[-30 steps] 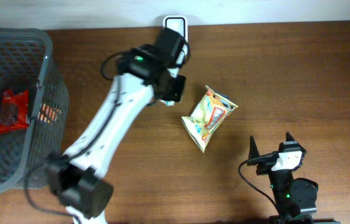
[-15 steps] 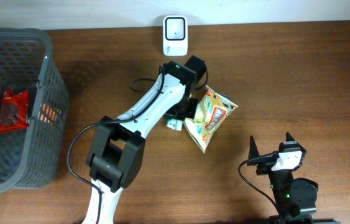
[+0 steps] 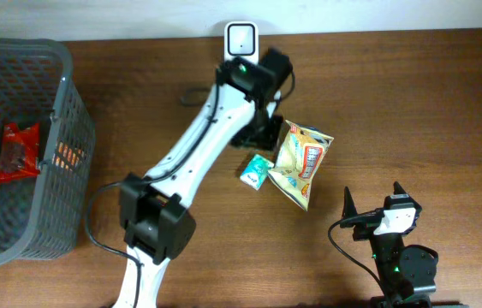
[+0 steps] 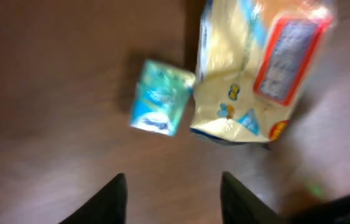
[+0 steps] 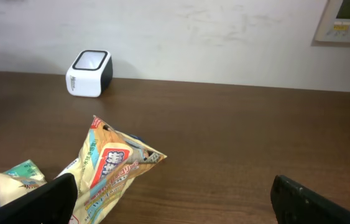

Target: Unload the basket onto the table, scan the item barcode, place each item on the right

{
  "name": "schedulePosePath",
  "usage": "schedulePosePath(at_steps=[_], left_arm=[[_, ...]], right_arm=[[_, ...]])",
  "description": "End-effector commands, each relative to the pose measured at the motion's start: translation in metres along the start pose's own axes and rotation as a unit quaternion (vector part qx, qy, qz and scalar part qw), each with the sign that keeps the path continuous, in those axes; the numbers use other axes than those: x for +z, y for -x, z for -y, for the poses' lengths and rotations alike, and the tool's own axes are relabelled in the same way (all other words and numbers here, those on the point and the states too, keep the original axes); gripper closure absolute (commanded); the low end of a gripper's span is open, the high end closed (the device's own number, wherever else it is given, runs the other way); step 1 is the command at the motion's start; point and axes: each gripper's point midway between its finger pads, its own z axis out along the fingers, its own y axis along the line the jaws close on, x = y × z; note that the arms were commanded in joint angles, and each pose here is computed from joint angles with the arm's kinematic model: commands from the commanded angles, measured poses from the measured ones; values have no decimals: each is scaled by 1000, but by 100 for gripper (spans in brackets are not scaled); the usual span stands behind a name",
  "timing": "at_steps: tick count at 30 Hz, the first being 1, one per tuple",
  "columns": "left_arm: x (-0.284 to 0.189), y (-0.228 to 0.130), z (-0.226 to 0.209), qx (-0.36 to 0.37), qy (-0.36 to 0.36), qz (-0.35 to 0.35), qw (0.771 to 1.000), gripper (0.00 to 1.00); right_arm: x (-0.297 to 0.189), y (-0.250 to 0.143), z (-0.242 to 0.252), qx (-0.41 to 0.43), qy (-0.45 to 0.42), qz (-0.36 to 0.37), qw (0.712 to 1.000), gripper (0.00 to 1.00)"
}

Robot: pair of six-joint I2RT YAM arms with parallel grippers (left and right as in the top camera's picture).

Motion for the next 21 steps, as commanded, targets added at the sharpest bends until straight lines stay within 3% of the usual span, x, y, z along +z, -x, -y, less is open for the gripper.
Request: schedulePosePath(at_steps=[1,2,3,7,12,15,21], left_arm=[[-80,26,-42,-17,67,112,991,22],[-102,34,-47,-8,67,150,986,3],[-119,37,-52,-7,65,176,982,0],[-188,33,-86,-49,64,265,961,1],[-272,-9,-185,-160,123,352,914,1],[-309,-47,-247,-232,180,381,877,1],[-335,-117,-338,-364,240,376,817,1]], right_arm=[[0,-3,0,0,-1,-3,1000,2],[0,-3,0,0,-1,-3,1000,2],[0,-3,0,0,-1,-3,1000,2],[0,-3,0,0,-1,-3,1000,2],[0,-3,0,0,-1,-3,1000,2],[0,-3,0,0,-1,-3,1000,2],[0,-3,0,0,-1,-3,1000,2]])
